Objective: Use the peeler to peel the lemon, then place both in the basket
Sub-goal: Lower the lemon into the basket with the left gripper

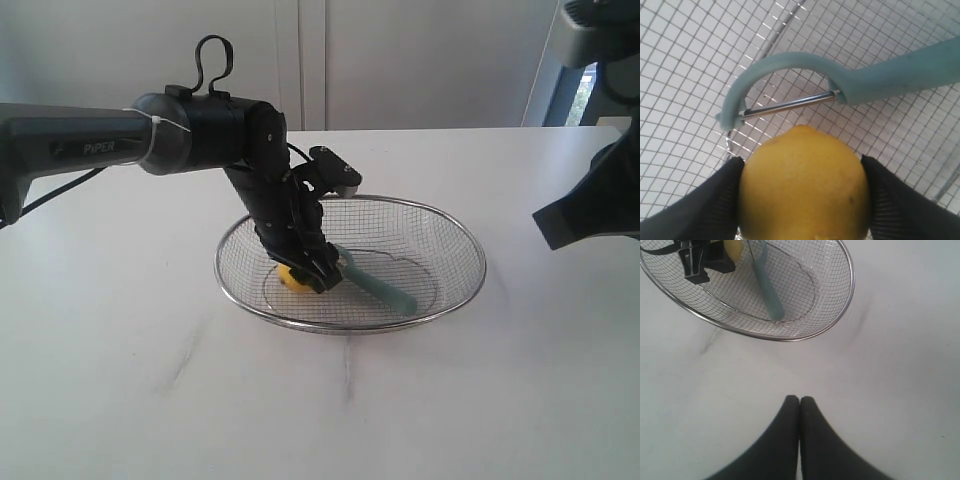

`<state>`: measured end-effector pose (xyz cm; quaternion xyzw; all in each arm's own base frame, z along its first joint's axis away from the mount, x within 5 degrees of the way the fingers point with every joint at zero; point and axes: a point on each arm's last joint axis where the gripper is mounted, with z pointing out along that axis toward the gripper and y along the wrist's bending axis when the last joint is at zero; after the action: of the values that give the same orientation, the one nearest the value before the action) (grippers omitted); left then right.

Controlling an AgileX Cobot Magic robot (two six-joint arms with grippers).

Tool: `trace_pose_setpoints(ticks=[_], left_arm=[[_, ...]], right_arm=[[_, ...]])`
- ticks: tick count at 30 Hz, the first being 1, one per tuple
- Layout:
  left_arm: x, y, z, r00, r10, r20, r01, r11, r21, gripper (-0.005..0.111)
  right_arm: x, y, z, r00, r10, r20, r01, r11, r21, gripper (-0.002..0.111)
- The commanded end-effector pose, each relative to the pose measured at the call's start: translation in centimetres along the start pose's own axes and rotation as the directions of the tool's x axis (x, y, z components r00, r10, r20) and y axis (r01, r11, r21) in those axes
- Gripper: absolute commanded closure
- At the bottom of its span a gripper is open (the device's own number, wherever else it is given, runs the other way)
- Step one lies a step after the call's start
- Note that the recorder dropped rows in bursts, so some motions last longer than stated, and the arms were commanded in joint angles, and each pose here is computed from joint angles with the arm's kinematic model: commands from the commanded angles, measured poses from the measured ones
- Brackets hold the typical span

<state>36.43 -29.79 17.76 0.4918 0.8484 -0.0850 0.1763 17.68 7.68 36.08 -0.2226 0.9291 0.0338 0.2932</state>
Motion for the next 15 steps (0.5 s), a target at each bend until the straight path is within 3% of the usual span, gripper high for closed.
trace_pose_setpoints(ticks=[1, 15], left_arm=[[-0.2, -0.4, -0.5, 1.0, -0.008, -0.026, 0.009, 1.0, 0.025, 0.033], [-1.3, -0.3, -2.8, 1.0, 0.001, -0.003, -0.001, 1.0, 0.024, 0.031]], right_arm=[[0.1, -0.1, -0.2, 1.0, 0.002, 0.014, -0.002, 1.0, 0.009, 0.108], [0.1, -0.1, -0.2, 1.0, 0.002, 0.014, -0.002, 1.0, 0.009, 0.108]])
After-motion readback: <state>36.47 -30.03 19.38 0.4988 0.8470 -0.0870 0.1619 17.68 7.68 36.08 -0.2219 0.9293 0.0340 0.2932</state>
